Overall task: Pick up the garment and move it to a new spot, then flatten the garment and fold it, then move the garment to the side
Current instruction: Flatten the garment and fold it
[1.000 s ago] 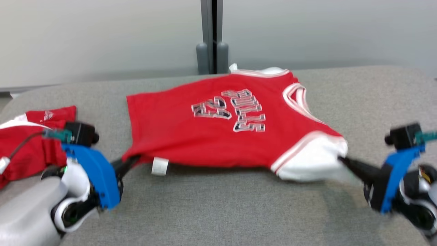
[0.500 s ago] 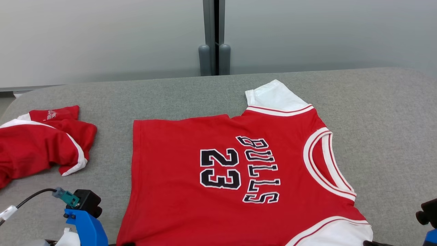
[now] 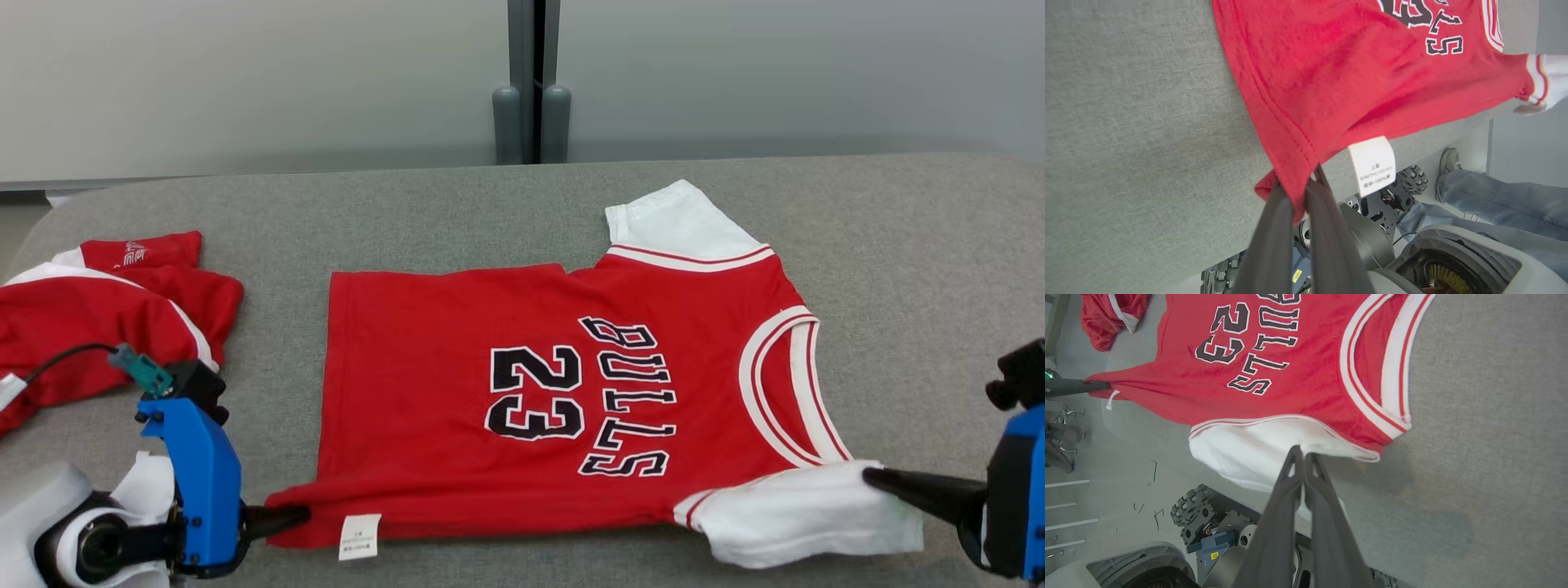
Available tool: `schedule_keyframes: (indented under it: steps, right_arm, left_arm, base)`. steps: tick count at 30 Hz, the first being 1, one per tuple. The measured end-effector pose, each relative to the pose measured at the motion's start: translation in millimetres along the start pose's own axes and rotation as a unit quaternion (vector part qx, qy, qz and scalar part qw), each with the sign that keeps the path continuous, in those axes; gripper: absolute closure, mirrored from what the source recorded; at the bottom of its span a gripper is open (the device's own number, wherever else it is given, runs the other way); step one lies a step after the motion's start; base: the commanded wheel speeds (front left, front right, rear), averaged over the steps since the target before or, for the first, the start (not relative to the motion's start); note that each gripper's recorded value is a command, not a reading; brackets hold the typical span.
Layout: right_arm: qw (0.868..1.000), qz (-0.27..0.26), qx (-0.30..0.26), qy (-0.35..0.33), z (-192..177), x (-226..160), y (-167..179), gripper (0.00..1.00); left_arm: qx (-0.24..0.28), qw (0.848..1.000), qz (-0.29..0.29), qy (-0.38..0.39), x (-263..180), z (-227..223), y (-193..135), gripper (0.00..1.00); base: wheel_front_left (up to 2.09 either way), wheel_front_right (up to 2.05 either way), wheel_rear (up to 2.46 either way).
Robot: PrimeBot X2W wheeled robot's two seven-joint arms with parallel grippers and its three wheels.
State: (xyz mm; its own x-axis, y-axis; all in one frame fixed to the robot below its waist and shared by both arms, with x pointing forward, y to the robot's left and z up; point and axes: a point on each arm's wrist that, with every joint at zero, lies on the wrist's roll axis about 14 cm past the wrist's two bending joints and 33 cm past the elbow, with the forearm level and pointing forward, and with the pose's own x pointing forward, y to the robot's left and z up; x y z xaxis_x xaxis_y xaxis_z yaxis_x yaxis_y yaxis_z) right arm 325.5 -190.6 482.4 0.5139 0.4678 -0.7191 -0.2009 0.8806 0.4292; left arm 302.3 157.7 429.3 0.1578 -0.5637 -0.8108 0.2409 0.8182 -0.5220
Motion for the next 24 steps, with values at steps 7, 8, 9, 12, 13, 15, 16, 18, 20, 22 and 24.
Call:
schedule_keyframes:
  steps: [7,8,9,12,13,15,16,18,20,22,24]
  right_arm:
    - [0.998,-0.018,0.043,0.034,22.1,24.4,-17.5,1.00]
    - [0.998,-0.043,0.036,0.034,26.5,26.0,-25.2,1.00]
    - [0.996,-0.079,0.021,0.037,30.2,25.1,-37.0,1.00]
    - [0.996,-0.080,0.010,0.026,45.3,37.6,-30.3,1.00]
    - [0.996,-0.082,0.005,0.029,46.9,43.2,-28.0,1.00]
    - [0.995,-0.098,0.005,0.030,50.2,47.1,-34.8,1.00]
    - [0.994,-0.109,0.005,0.031,51.9,48.8,-39.3,1.00]
    - [0.992,-0.122,0.005,0.027,57.0,53.0,-44.0,1.00]
    - [0.992,-0.127,0.008,0.020,62.7,57.4,-46.1,1.00]
    - [0.991,-0.135,0.004,0.014,69.0,60.8,-48.3,1.00]
    - [0.990,-0.141,0.002,-0.003,77.1,64.2,-50.2,1.00]
  left_arm:
    - [-0.025,0.999,0.001,0.042,8.1,14.5,11.2,1.00]
    - [-0.026,0.999,0.001,0.042,9.1,18.4,12.1,1.00]
    - [-0.026,0.999,0.002,0.042,9.8,22.5,13.3,1.00]
    - [-0.025,0.999,-0.006,0.040,17.1,32.4,10.6,1.00]
    - [-0.024,0.999,-0.006,0.040,18.9,35.2,10.7,1.00]
    - [-0.021,0.999,0.002,0.041,21.2,40.0,14.5,1.00]
    - [-0.020,0.999,0.002,0.042,23.2,42.3,14.9,1.00]
    - [-0.018,0.999,0.002,0.037,25.6,49.6,14.8,1.00]
    - [-0.021,0.999,0.003,0.032,26.8,56.4,15.9,1.00]
    - [-0.027,0.999,0.005,0.027,29.0,60.6,18.4,1.00]
    - [-0.030,0.999,0.003,0.011,32.0,68.9,18.9,0.58]
  base:
    - [0.00,0.00,0.00]
    - [0.00,0.00,0.00]
    - [0.00,0.00,0.00]
    - [0.00,0.00,0.00]
    - [0.00,0.00,0.00]
    - [0.00,0.00,0.00]
    - [0.00,0.00,0.00]
    - [0.00,0.00,0.00]
    - [0.00,0.00,0.00]
    - [0.00,0.00,0.00]
    - [0.00,0.00,0.00]
